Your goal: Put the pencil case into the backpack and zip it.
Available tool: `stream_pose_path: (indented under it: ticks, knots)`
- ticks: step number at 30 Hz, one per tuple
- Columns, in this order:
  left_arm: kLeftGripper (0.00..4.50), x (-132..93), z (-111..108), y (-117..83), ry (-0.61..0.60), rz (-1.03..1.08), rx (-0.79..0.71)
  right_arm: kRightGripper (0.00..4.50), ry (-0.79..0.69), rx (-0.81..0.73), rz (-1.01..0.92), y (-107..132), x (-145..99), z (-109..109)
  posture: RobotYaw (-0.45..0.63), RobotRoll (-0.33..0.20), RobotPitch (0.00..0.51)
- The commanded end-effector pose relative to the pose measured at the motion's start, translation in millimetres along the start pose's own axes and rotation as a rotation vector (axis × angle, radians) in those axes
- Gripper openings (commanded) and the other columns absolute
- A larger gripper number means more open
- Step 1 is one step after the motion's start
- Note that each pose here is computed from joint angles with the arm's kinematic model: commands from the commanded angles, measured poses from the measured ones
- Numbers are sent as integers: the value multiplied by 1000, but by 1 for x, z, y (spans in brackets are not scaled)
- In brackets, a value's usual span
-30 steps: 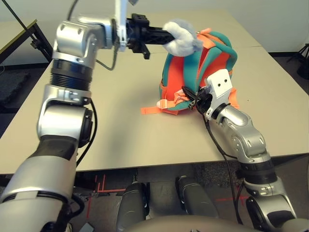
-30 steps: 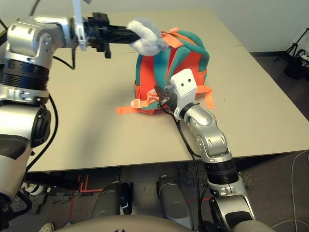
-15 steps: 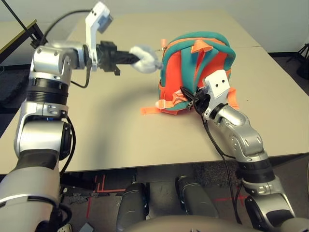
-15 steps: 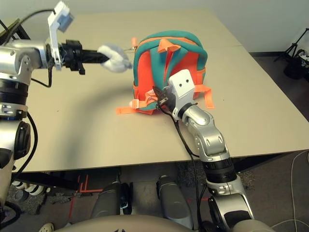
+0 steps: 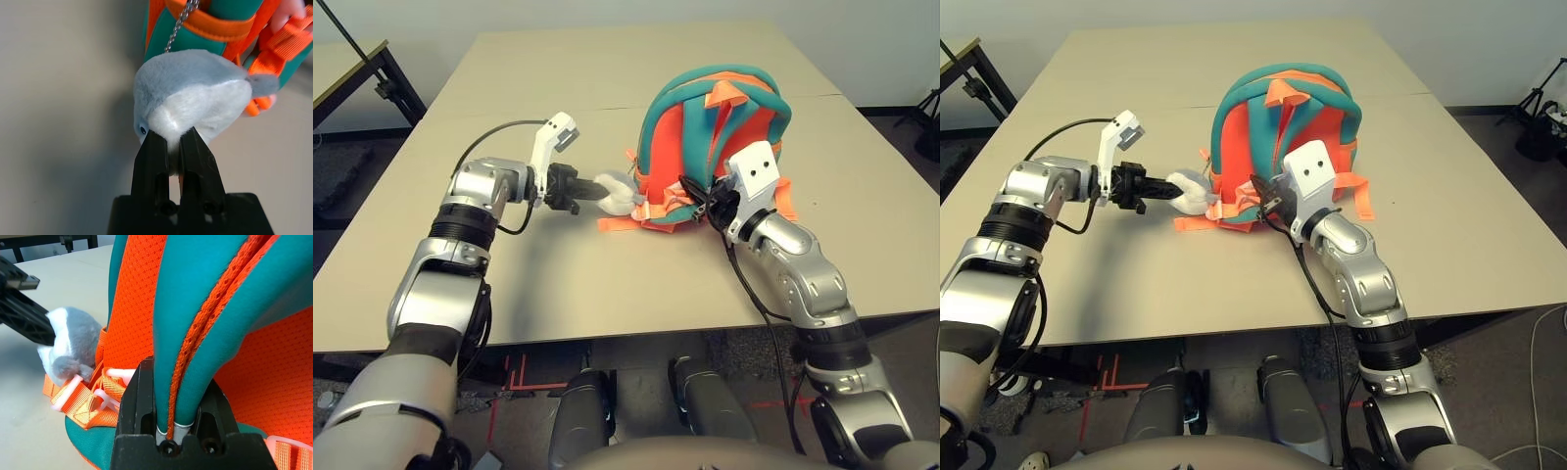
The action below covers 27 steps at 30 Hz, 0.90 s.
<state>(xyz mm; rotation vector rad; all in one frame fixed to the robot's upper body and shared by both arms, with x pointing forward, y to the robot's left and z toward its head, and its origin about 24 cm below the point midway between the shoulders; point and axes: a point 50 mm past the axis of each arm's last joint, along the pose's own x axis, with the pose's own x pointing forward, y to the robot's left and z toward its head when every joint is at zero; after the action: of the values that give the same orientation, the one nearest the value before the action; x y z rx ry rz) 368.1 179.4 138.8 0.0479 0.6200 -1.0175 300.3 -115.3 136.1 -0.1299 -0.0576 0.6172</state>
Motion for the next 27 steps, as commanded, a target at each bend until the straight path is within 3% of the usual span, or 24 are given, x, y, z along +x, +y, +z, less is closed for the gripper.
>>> stream_pose_path:
  ticks: [1,5,9,17,19,27]
  knots:
    - [0,8,-15,3,79,10,-27,626,26,12,36,6,4,-4,-241,0,105]
    - [0,7,-7,4,33,16,-21,626,23,14,35,6,4,-3,-246,0,116]
    - [1432,-1,7,0,-41,-22,-32,626,22,58,49,8,0,2,-250,0,115]
    - [4500,-10,12,-10,-66,-52,-24,3578,34,163,102,6,-19,19,-255,0,111]
    - [4500,-11,14,-12,-74,-54,-23,4420,41,172,117,3,-27,26,-260,0,118]
    - [4500,-11,12,-18,-83,-60,-28,4466,102,184,127,-11,-58,38,-284,0,141]
